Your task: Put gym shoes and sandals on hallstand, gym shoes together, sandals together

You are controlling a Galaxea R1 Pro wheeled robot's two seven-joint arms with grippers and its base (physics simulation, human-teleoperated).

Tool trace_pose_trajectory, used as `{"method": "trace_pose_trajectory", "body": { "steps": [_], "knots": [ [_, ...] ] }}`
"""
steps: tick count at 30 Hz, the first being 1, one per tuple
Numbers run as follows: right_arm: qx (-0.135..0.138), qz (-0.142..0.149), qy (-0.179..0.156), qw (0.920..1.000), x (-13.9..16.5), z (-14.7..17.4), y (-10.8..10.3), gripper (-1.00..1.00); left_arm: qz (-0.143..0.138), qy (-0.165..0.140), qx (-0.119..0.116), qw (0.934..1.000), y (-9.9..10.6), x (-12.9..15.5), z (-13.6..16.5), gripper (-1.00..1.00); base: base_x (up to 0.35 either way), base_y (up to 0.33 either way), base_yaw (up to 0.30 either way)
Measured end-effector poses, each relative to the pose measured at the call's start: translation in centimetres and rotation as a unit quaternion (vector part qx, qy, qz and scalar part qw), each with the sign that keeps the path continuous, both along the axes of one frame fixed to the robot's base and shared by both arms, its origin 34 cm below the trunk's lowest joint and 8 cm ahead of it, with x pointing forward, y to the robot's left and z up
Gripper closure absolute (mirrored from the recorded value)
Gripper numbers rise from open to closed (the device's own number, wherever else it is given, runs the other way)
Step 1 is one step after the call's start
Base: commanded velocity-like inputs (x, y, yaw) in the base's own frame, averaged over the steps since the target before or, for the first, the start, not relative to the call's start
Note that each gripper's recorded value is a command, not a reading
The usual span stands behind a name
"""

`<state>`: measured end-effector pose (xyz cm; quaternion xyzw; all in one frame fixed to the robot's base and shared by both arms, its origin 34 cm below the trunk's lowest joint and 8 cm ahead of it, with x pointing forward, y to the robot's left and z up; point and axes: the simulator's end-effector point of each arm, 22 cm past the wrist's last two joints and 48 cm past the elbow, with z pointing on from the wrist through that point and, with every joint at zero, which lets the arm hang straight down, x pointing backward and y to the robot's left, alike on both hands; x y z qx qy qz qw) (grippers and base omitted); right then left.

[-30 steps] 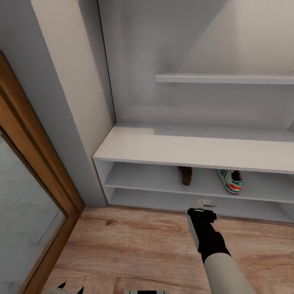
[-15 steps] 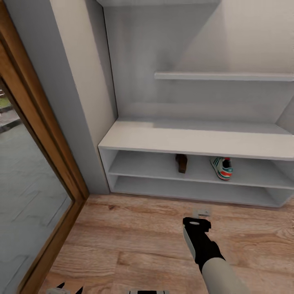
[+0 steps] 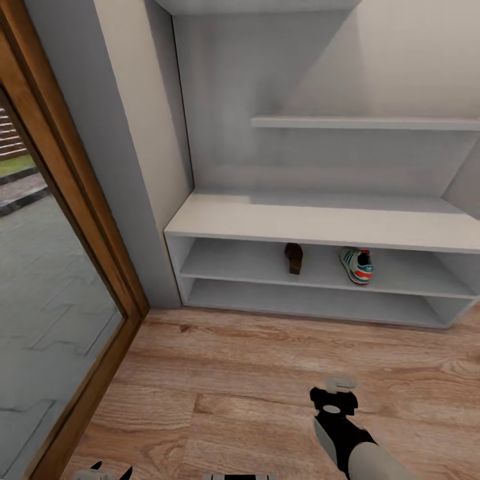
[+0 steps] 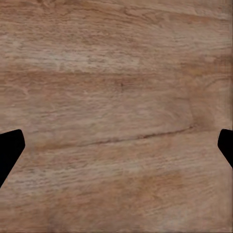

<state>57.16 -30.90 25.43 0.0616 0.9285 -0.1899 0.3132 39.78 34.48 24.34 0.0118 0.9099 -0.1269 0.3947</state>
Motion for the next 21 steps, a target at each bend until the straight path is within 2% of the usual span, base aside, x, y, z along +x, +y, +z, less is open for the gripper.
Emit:
{"method": "trace_pose_trajectory", "body": {
  "steps": [9,11,12,14,17,21],
  "knots": [
    [-0.009,0.001,0.007,0.9999,-4.1,-2.2,-2.5,-1.0,0.017,-0.005,-0.001,0.9998,0.5,0.3,0.2,-1.0,-0.005,0.0,0.0],
    [-0.011,0.001,0.003,0.9999,-4.4,-2.3,-2.9,-1.0,0.02,-0.007,-0.002,0.9998,0.6,0.4,0.2,-1.0,-0.001,0.0,0.0],
    [-0.015,-0.002,-0.01,0.9998,-5.4,-2.4,-3.7,-1.0,0.027,-0.009,-0.003,0.9996,0.8,0.5,0.3,-1.0,0.0,0.0,0.0],
    [-0.017,-0.001,-0.017,0.9997,-6.4,-2.6,-4.1,-1.0,0.032,-0.011,-0.004,0.9994,1.0,0.6,0.4,-1.0,0.0,0.0,0.0],
    [-0.022,-0.002,-0.026,0.9994,-8.5,-3.0,-4.9,-1.0,0.051,-0.013,0.003,0.9986,1.8,0.8,0.4,-1.0,0.0,0.0,0.0],
    [-0.025,-0.001,-0.029,0.9993,-9.2,-3.1,-5.4,-1.0,0.064,-0.013,0.011,0.9978,2.5,0.9,0.4,-1.0,0.0,0.0,0.0]
  ]
}}
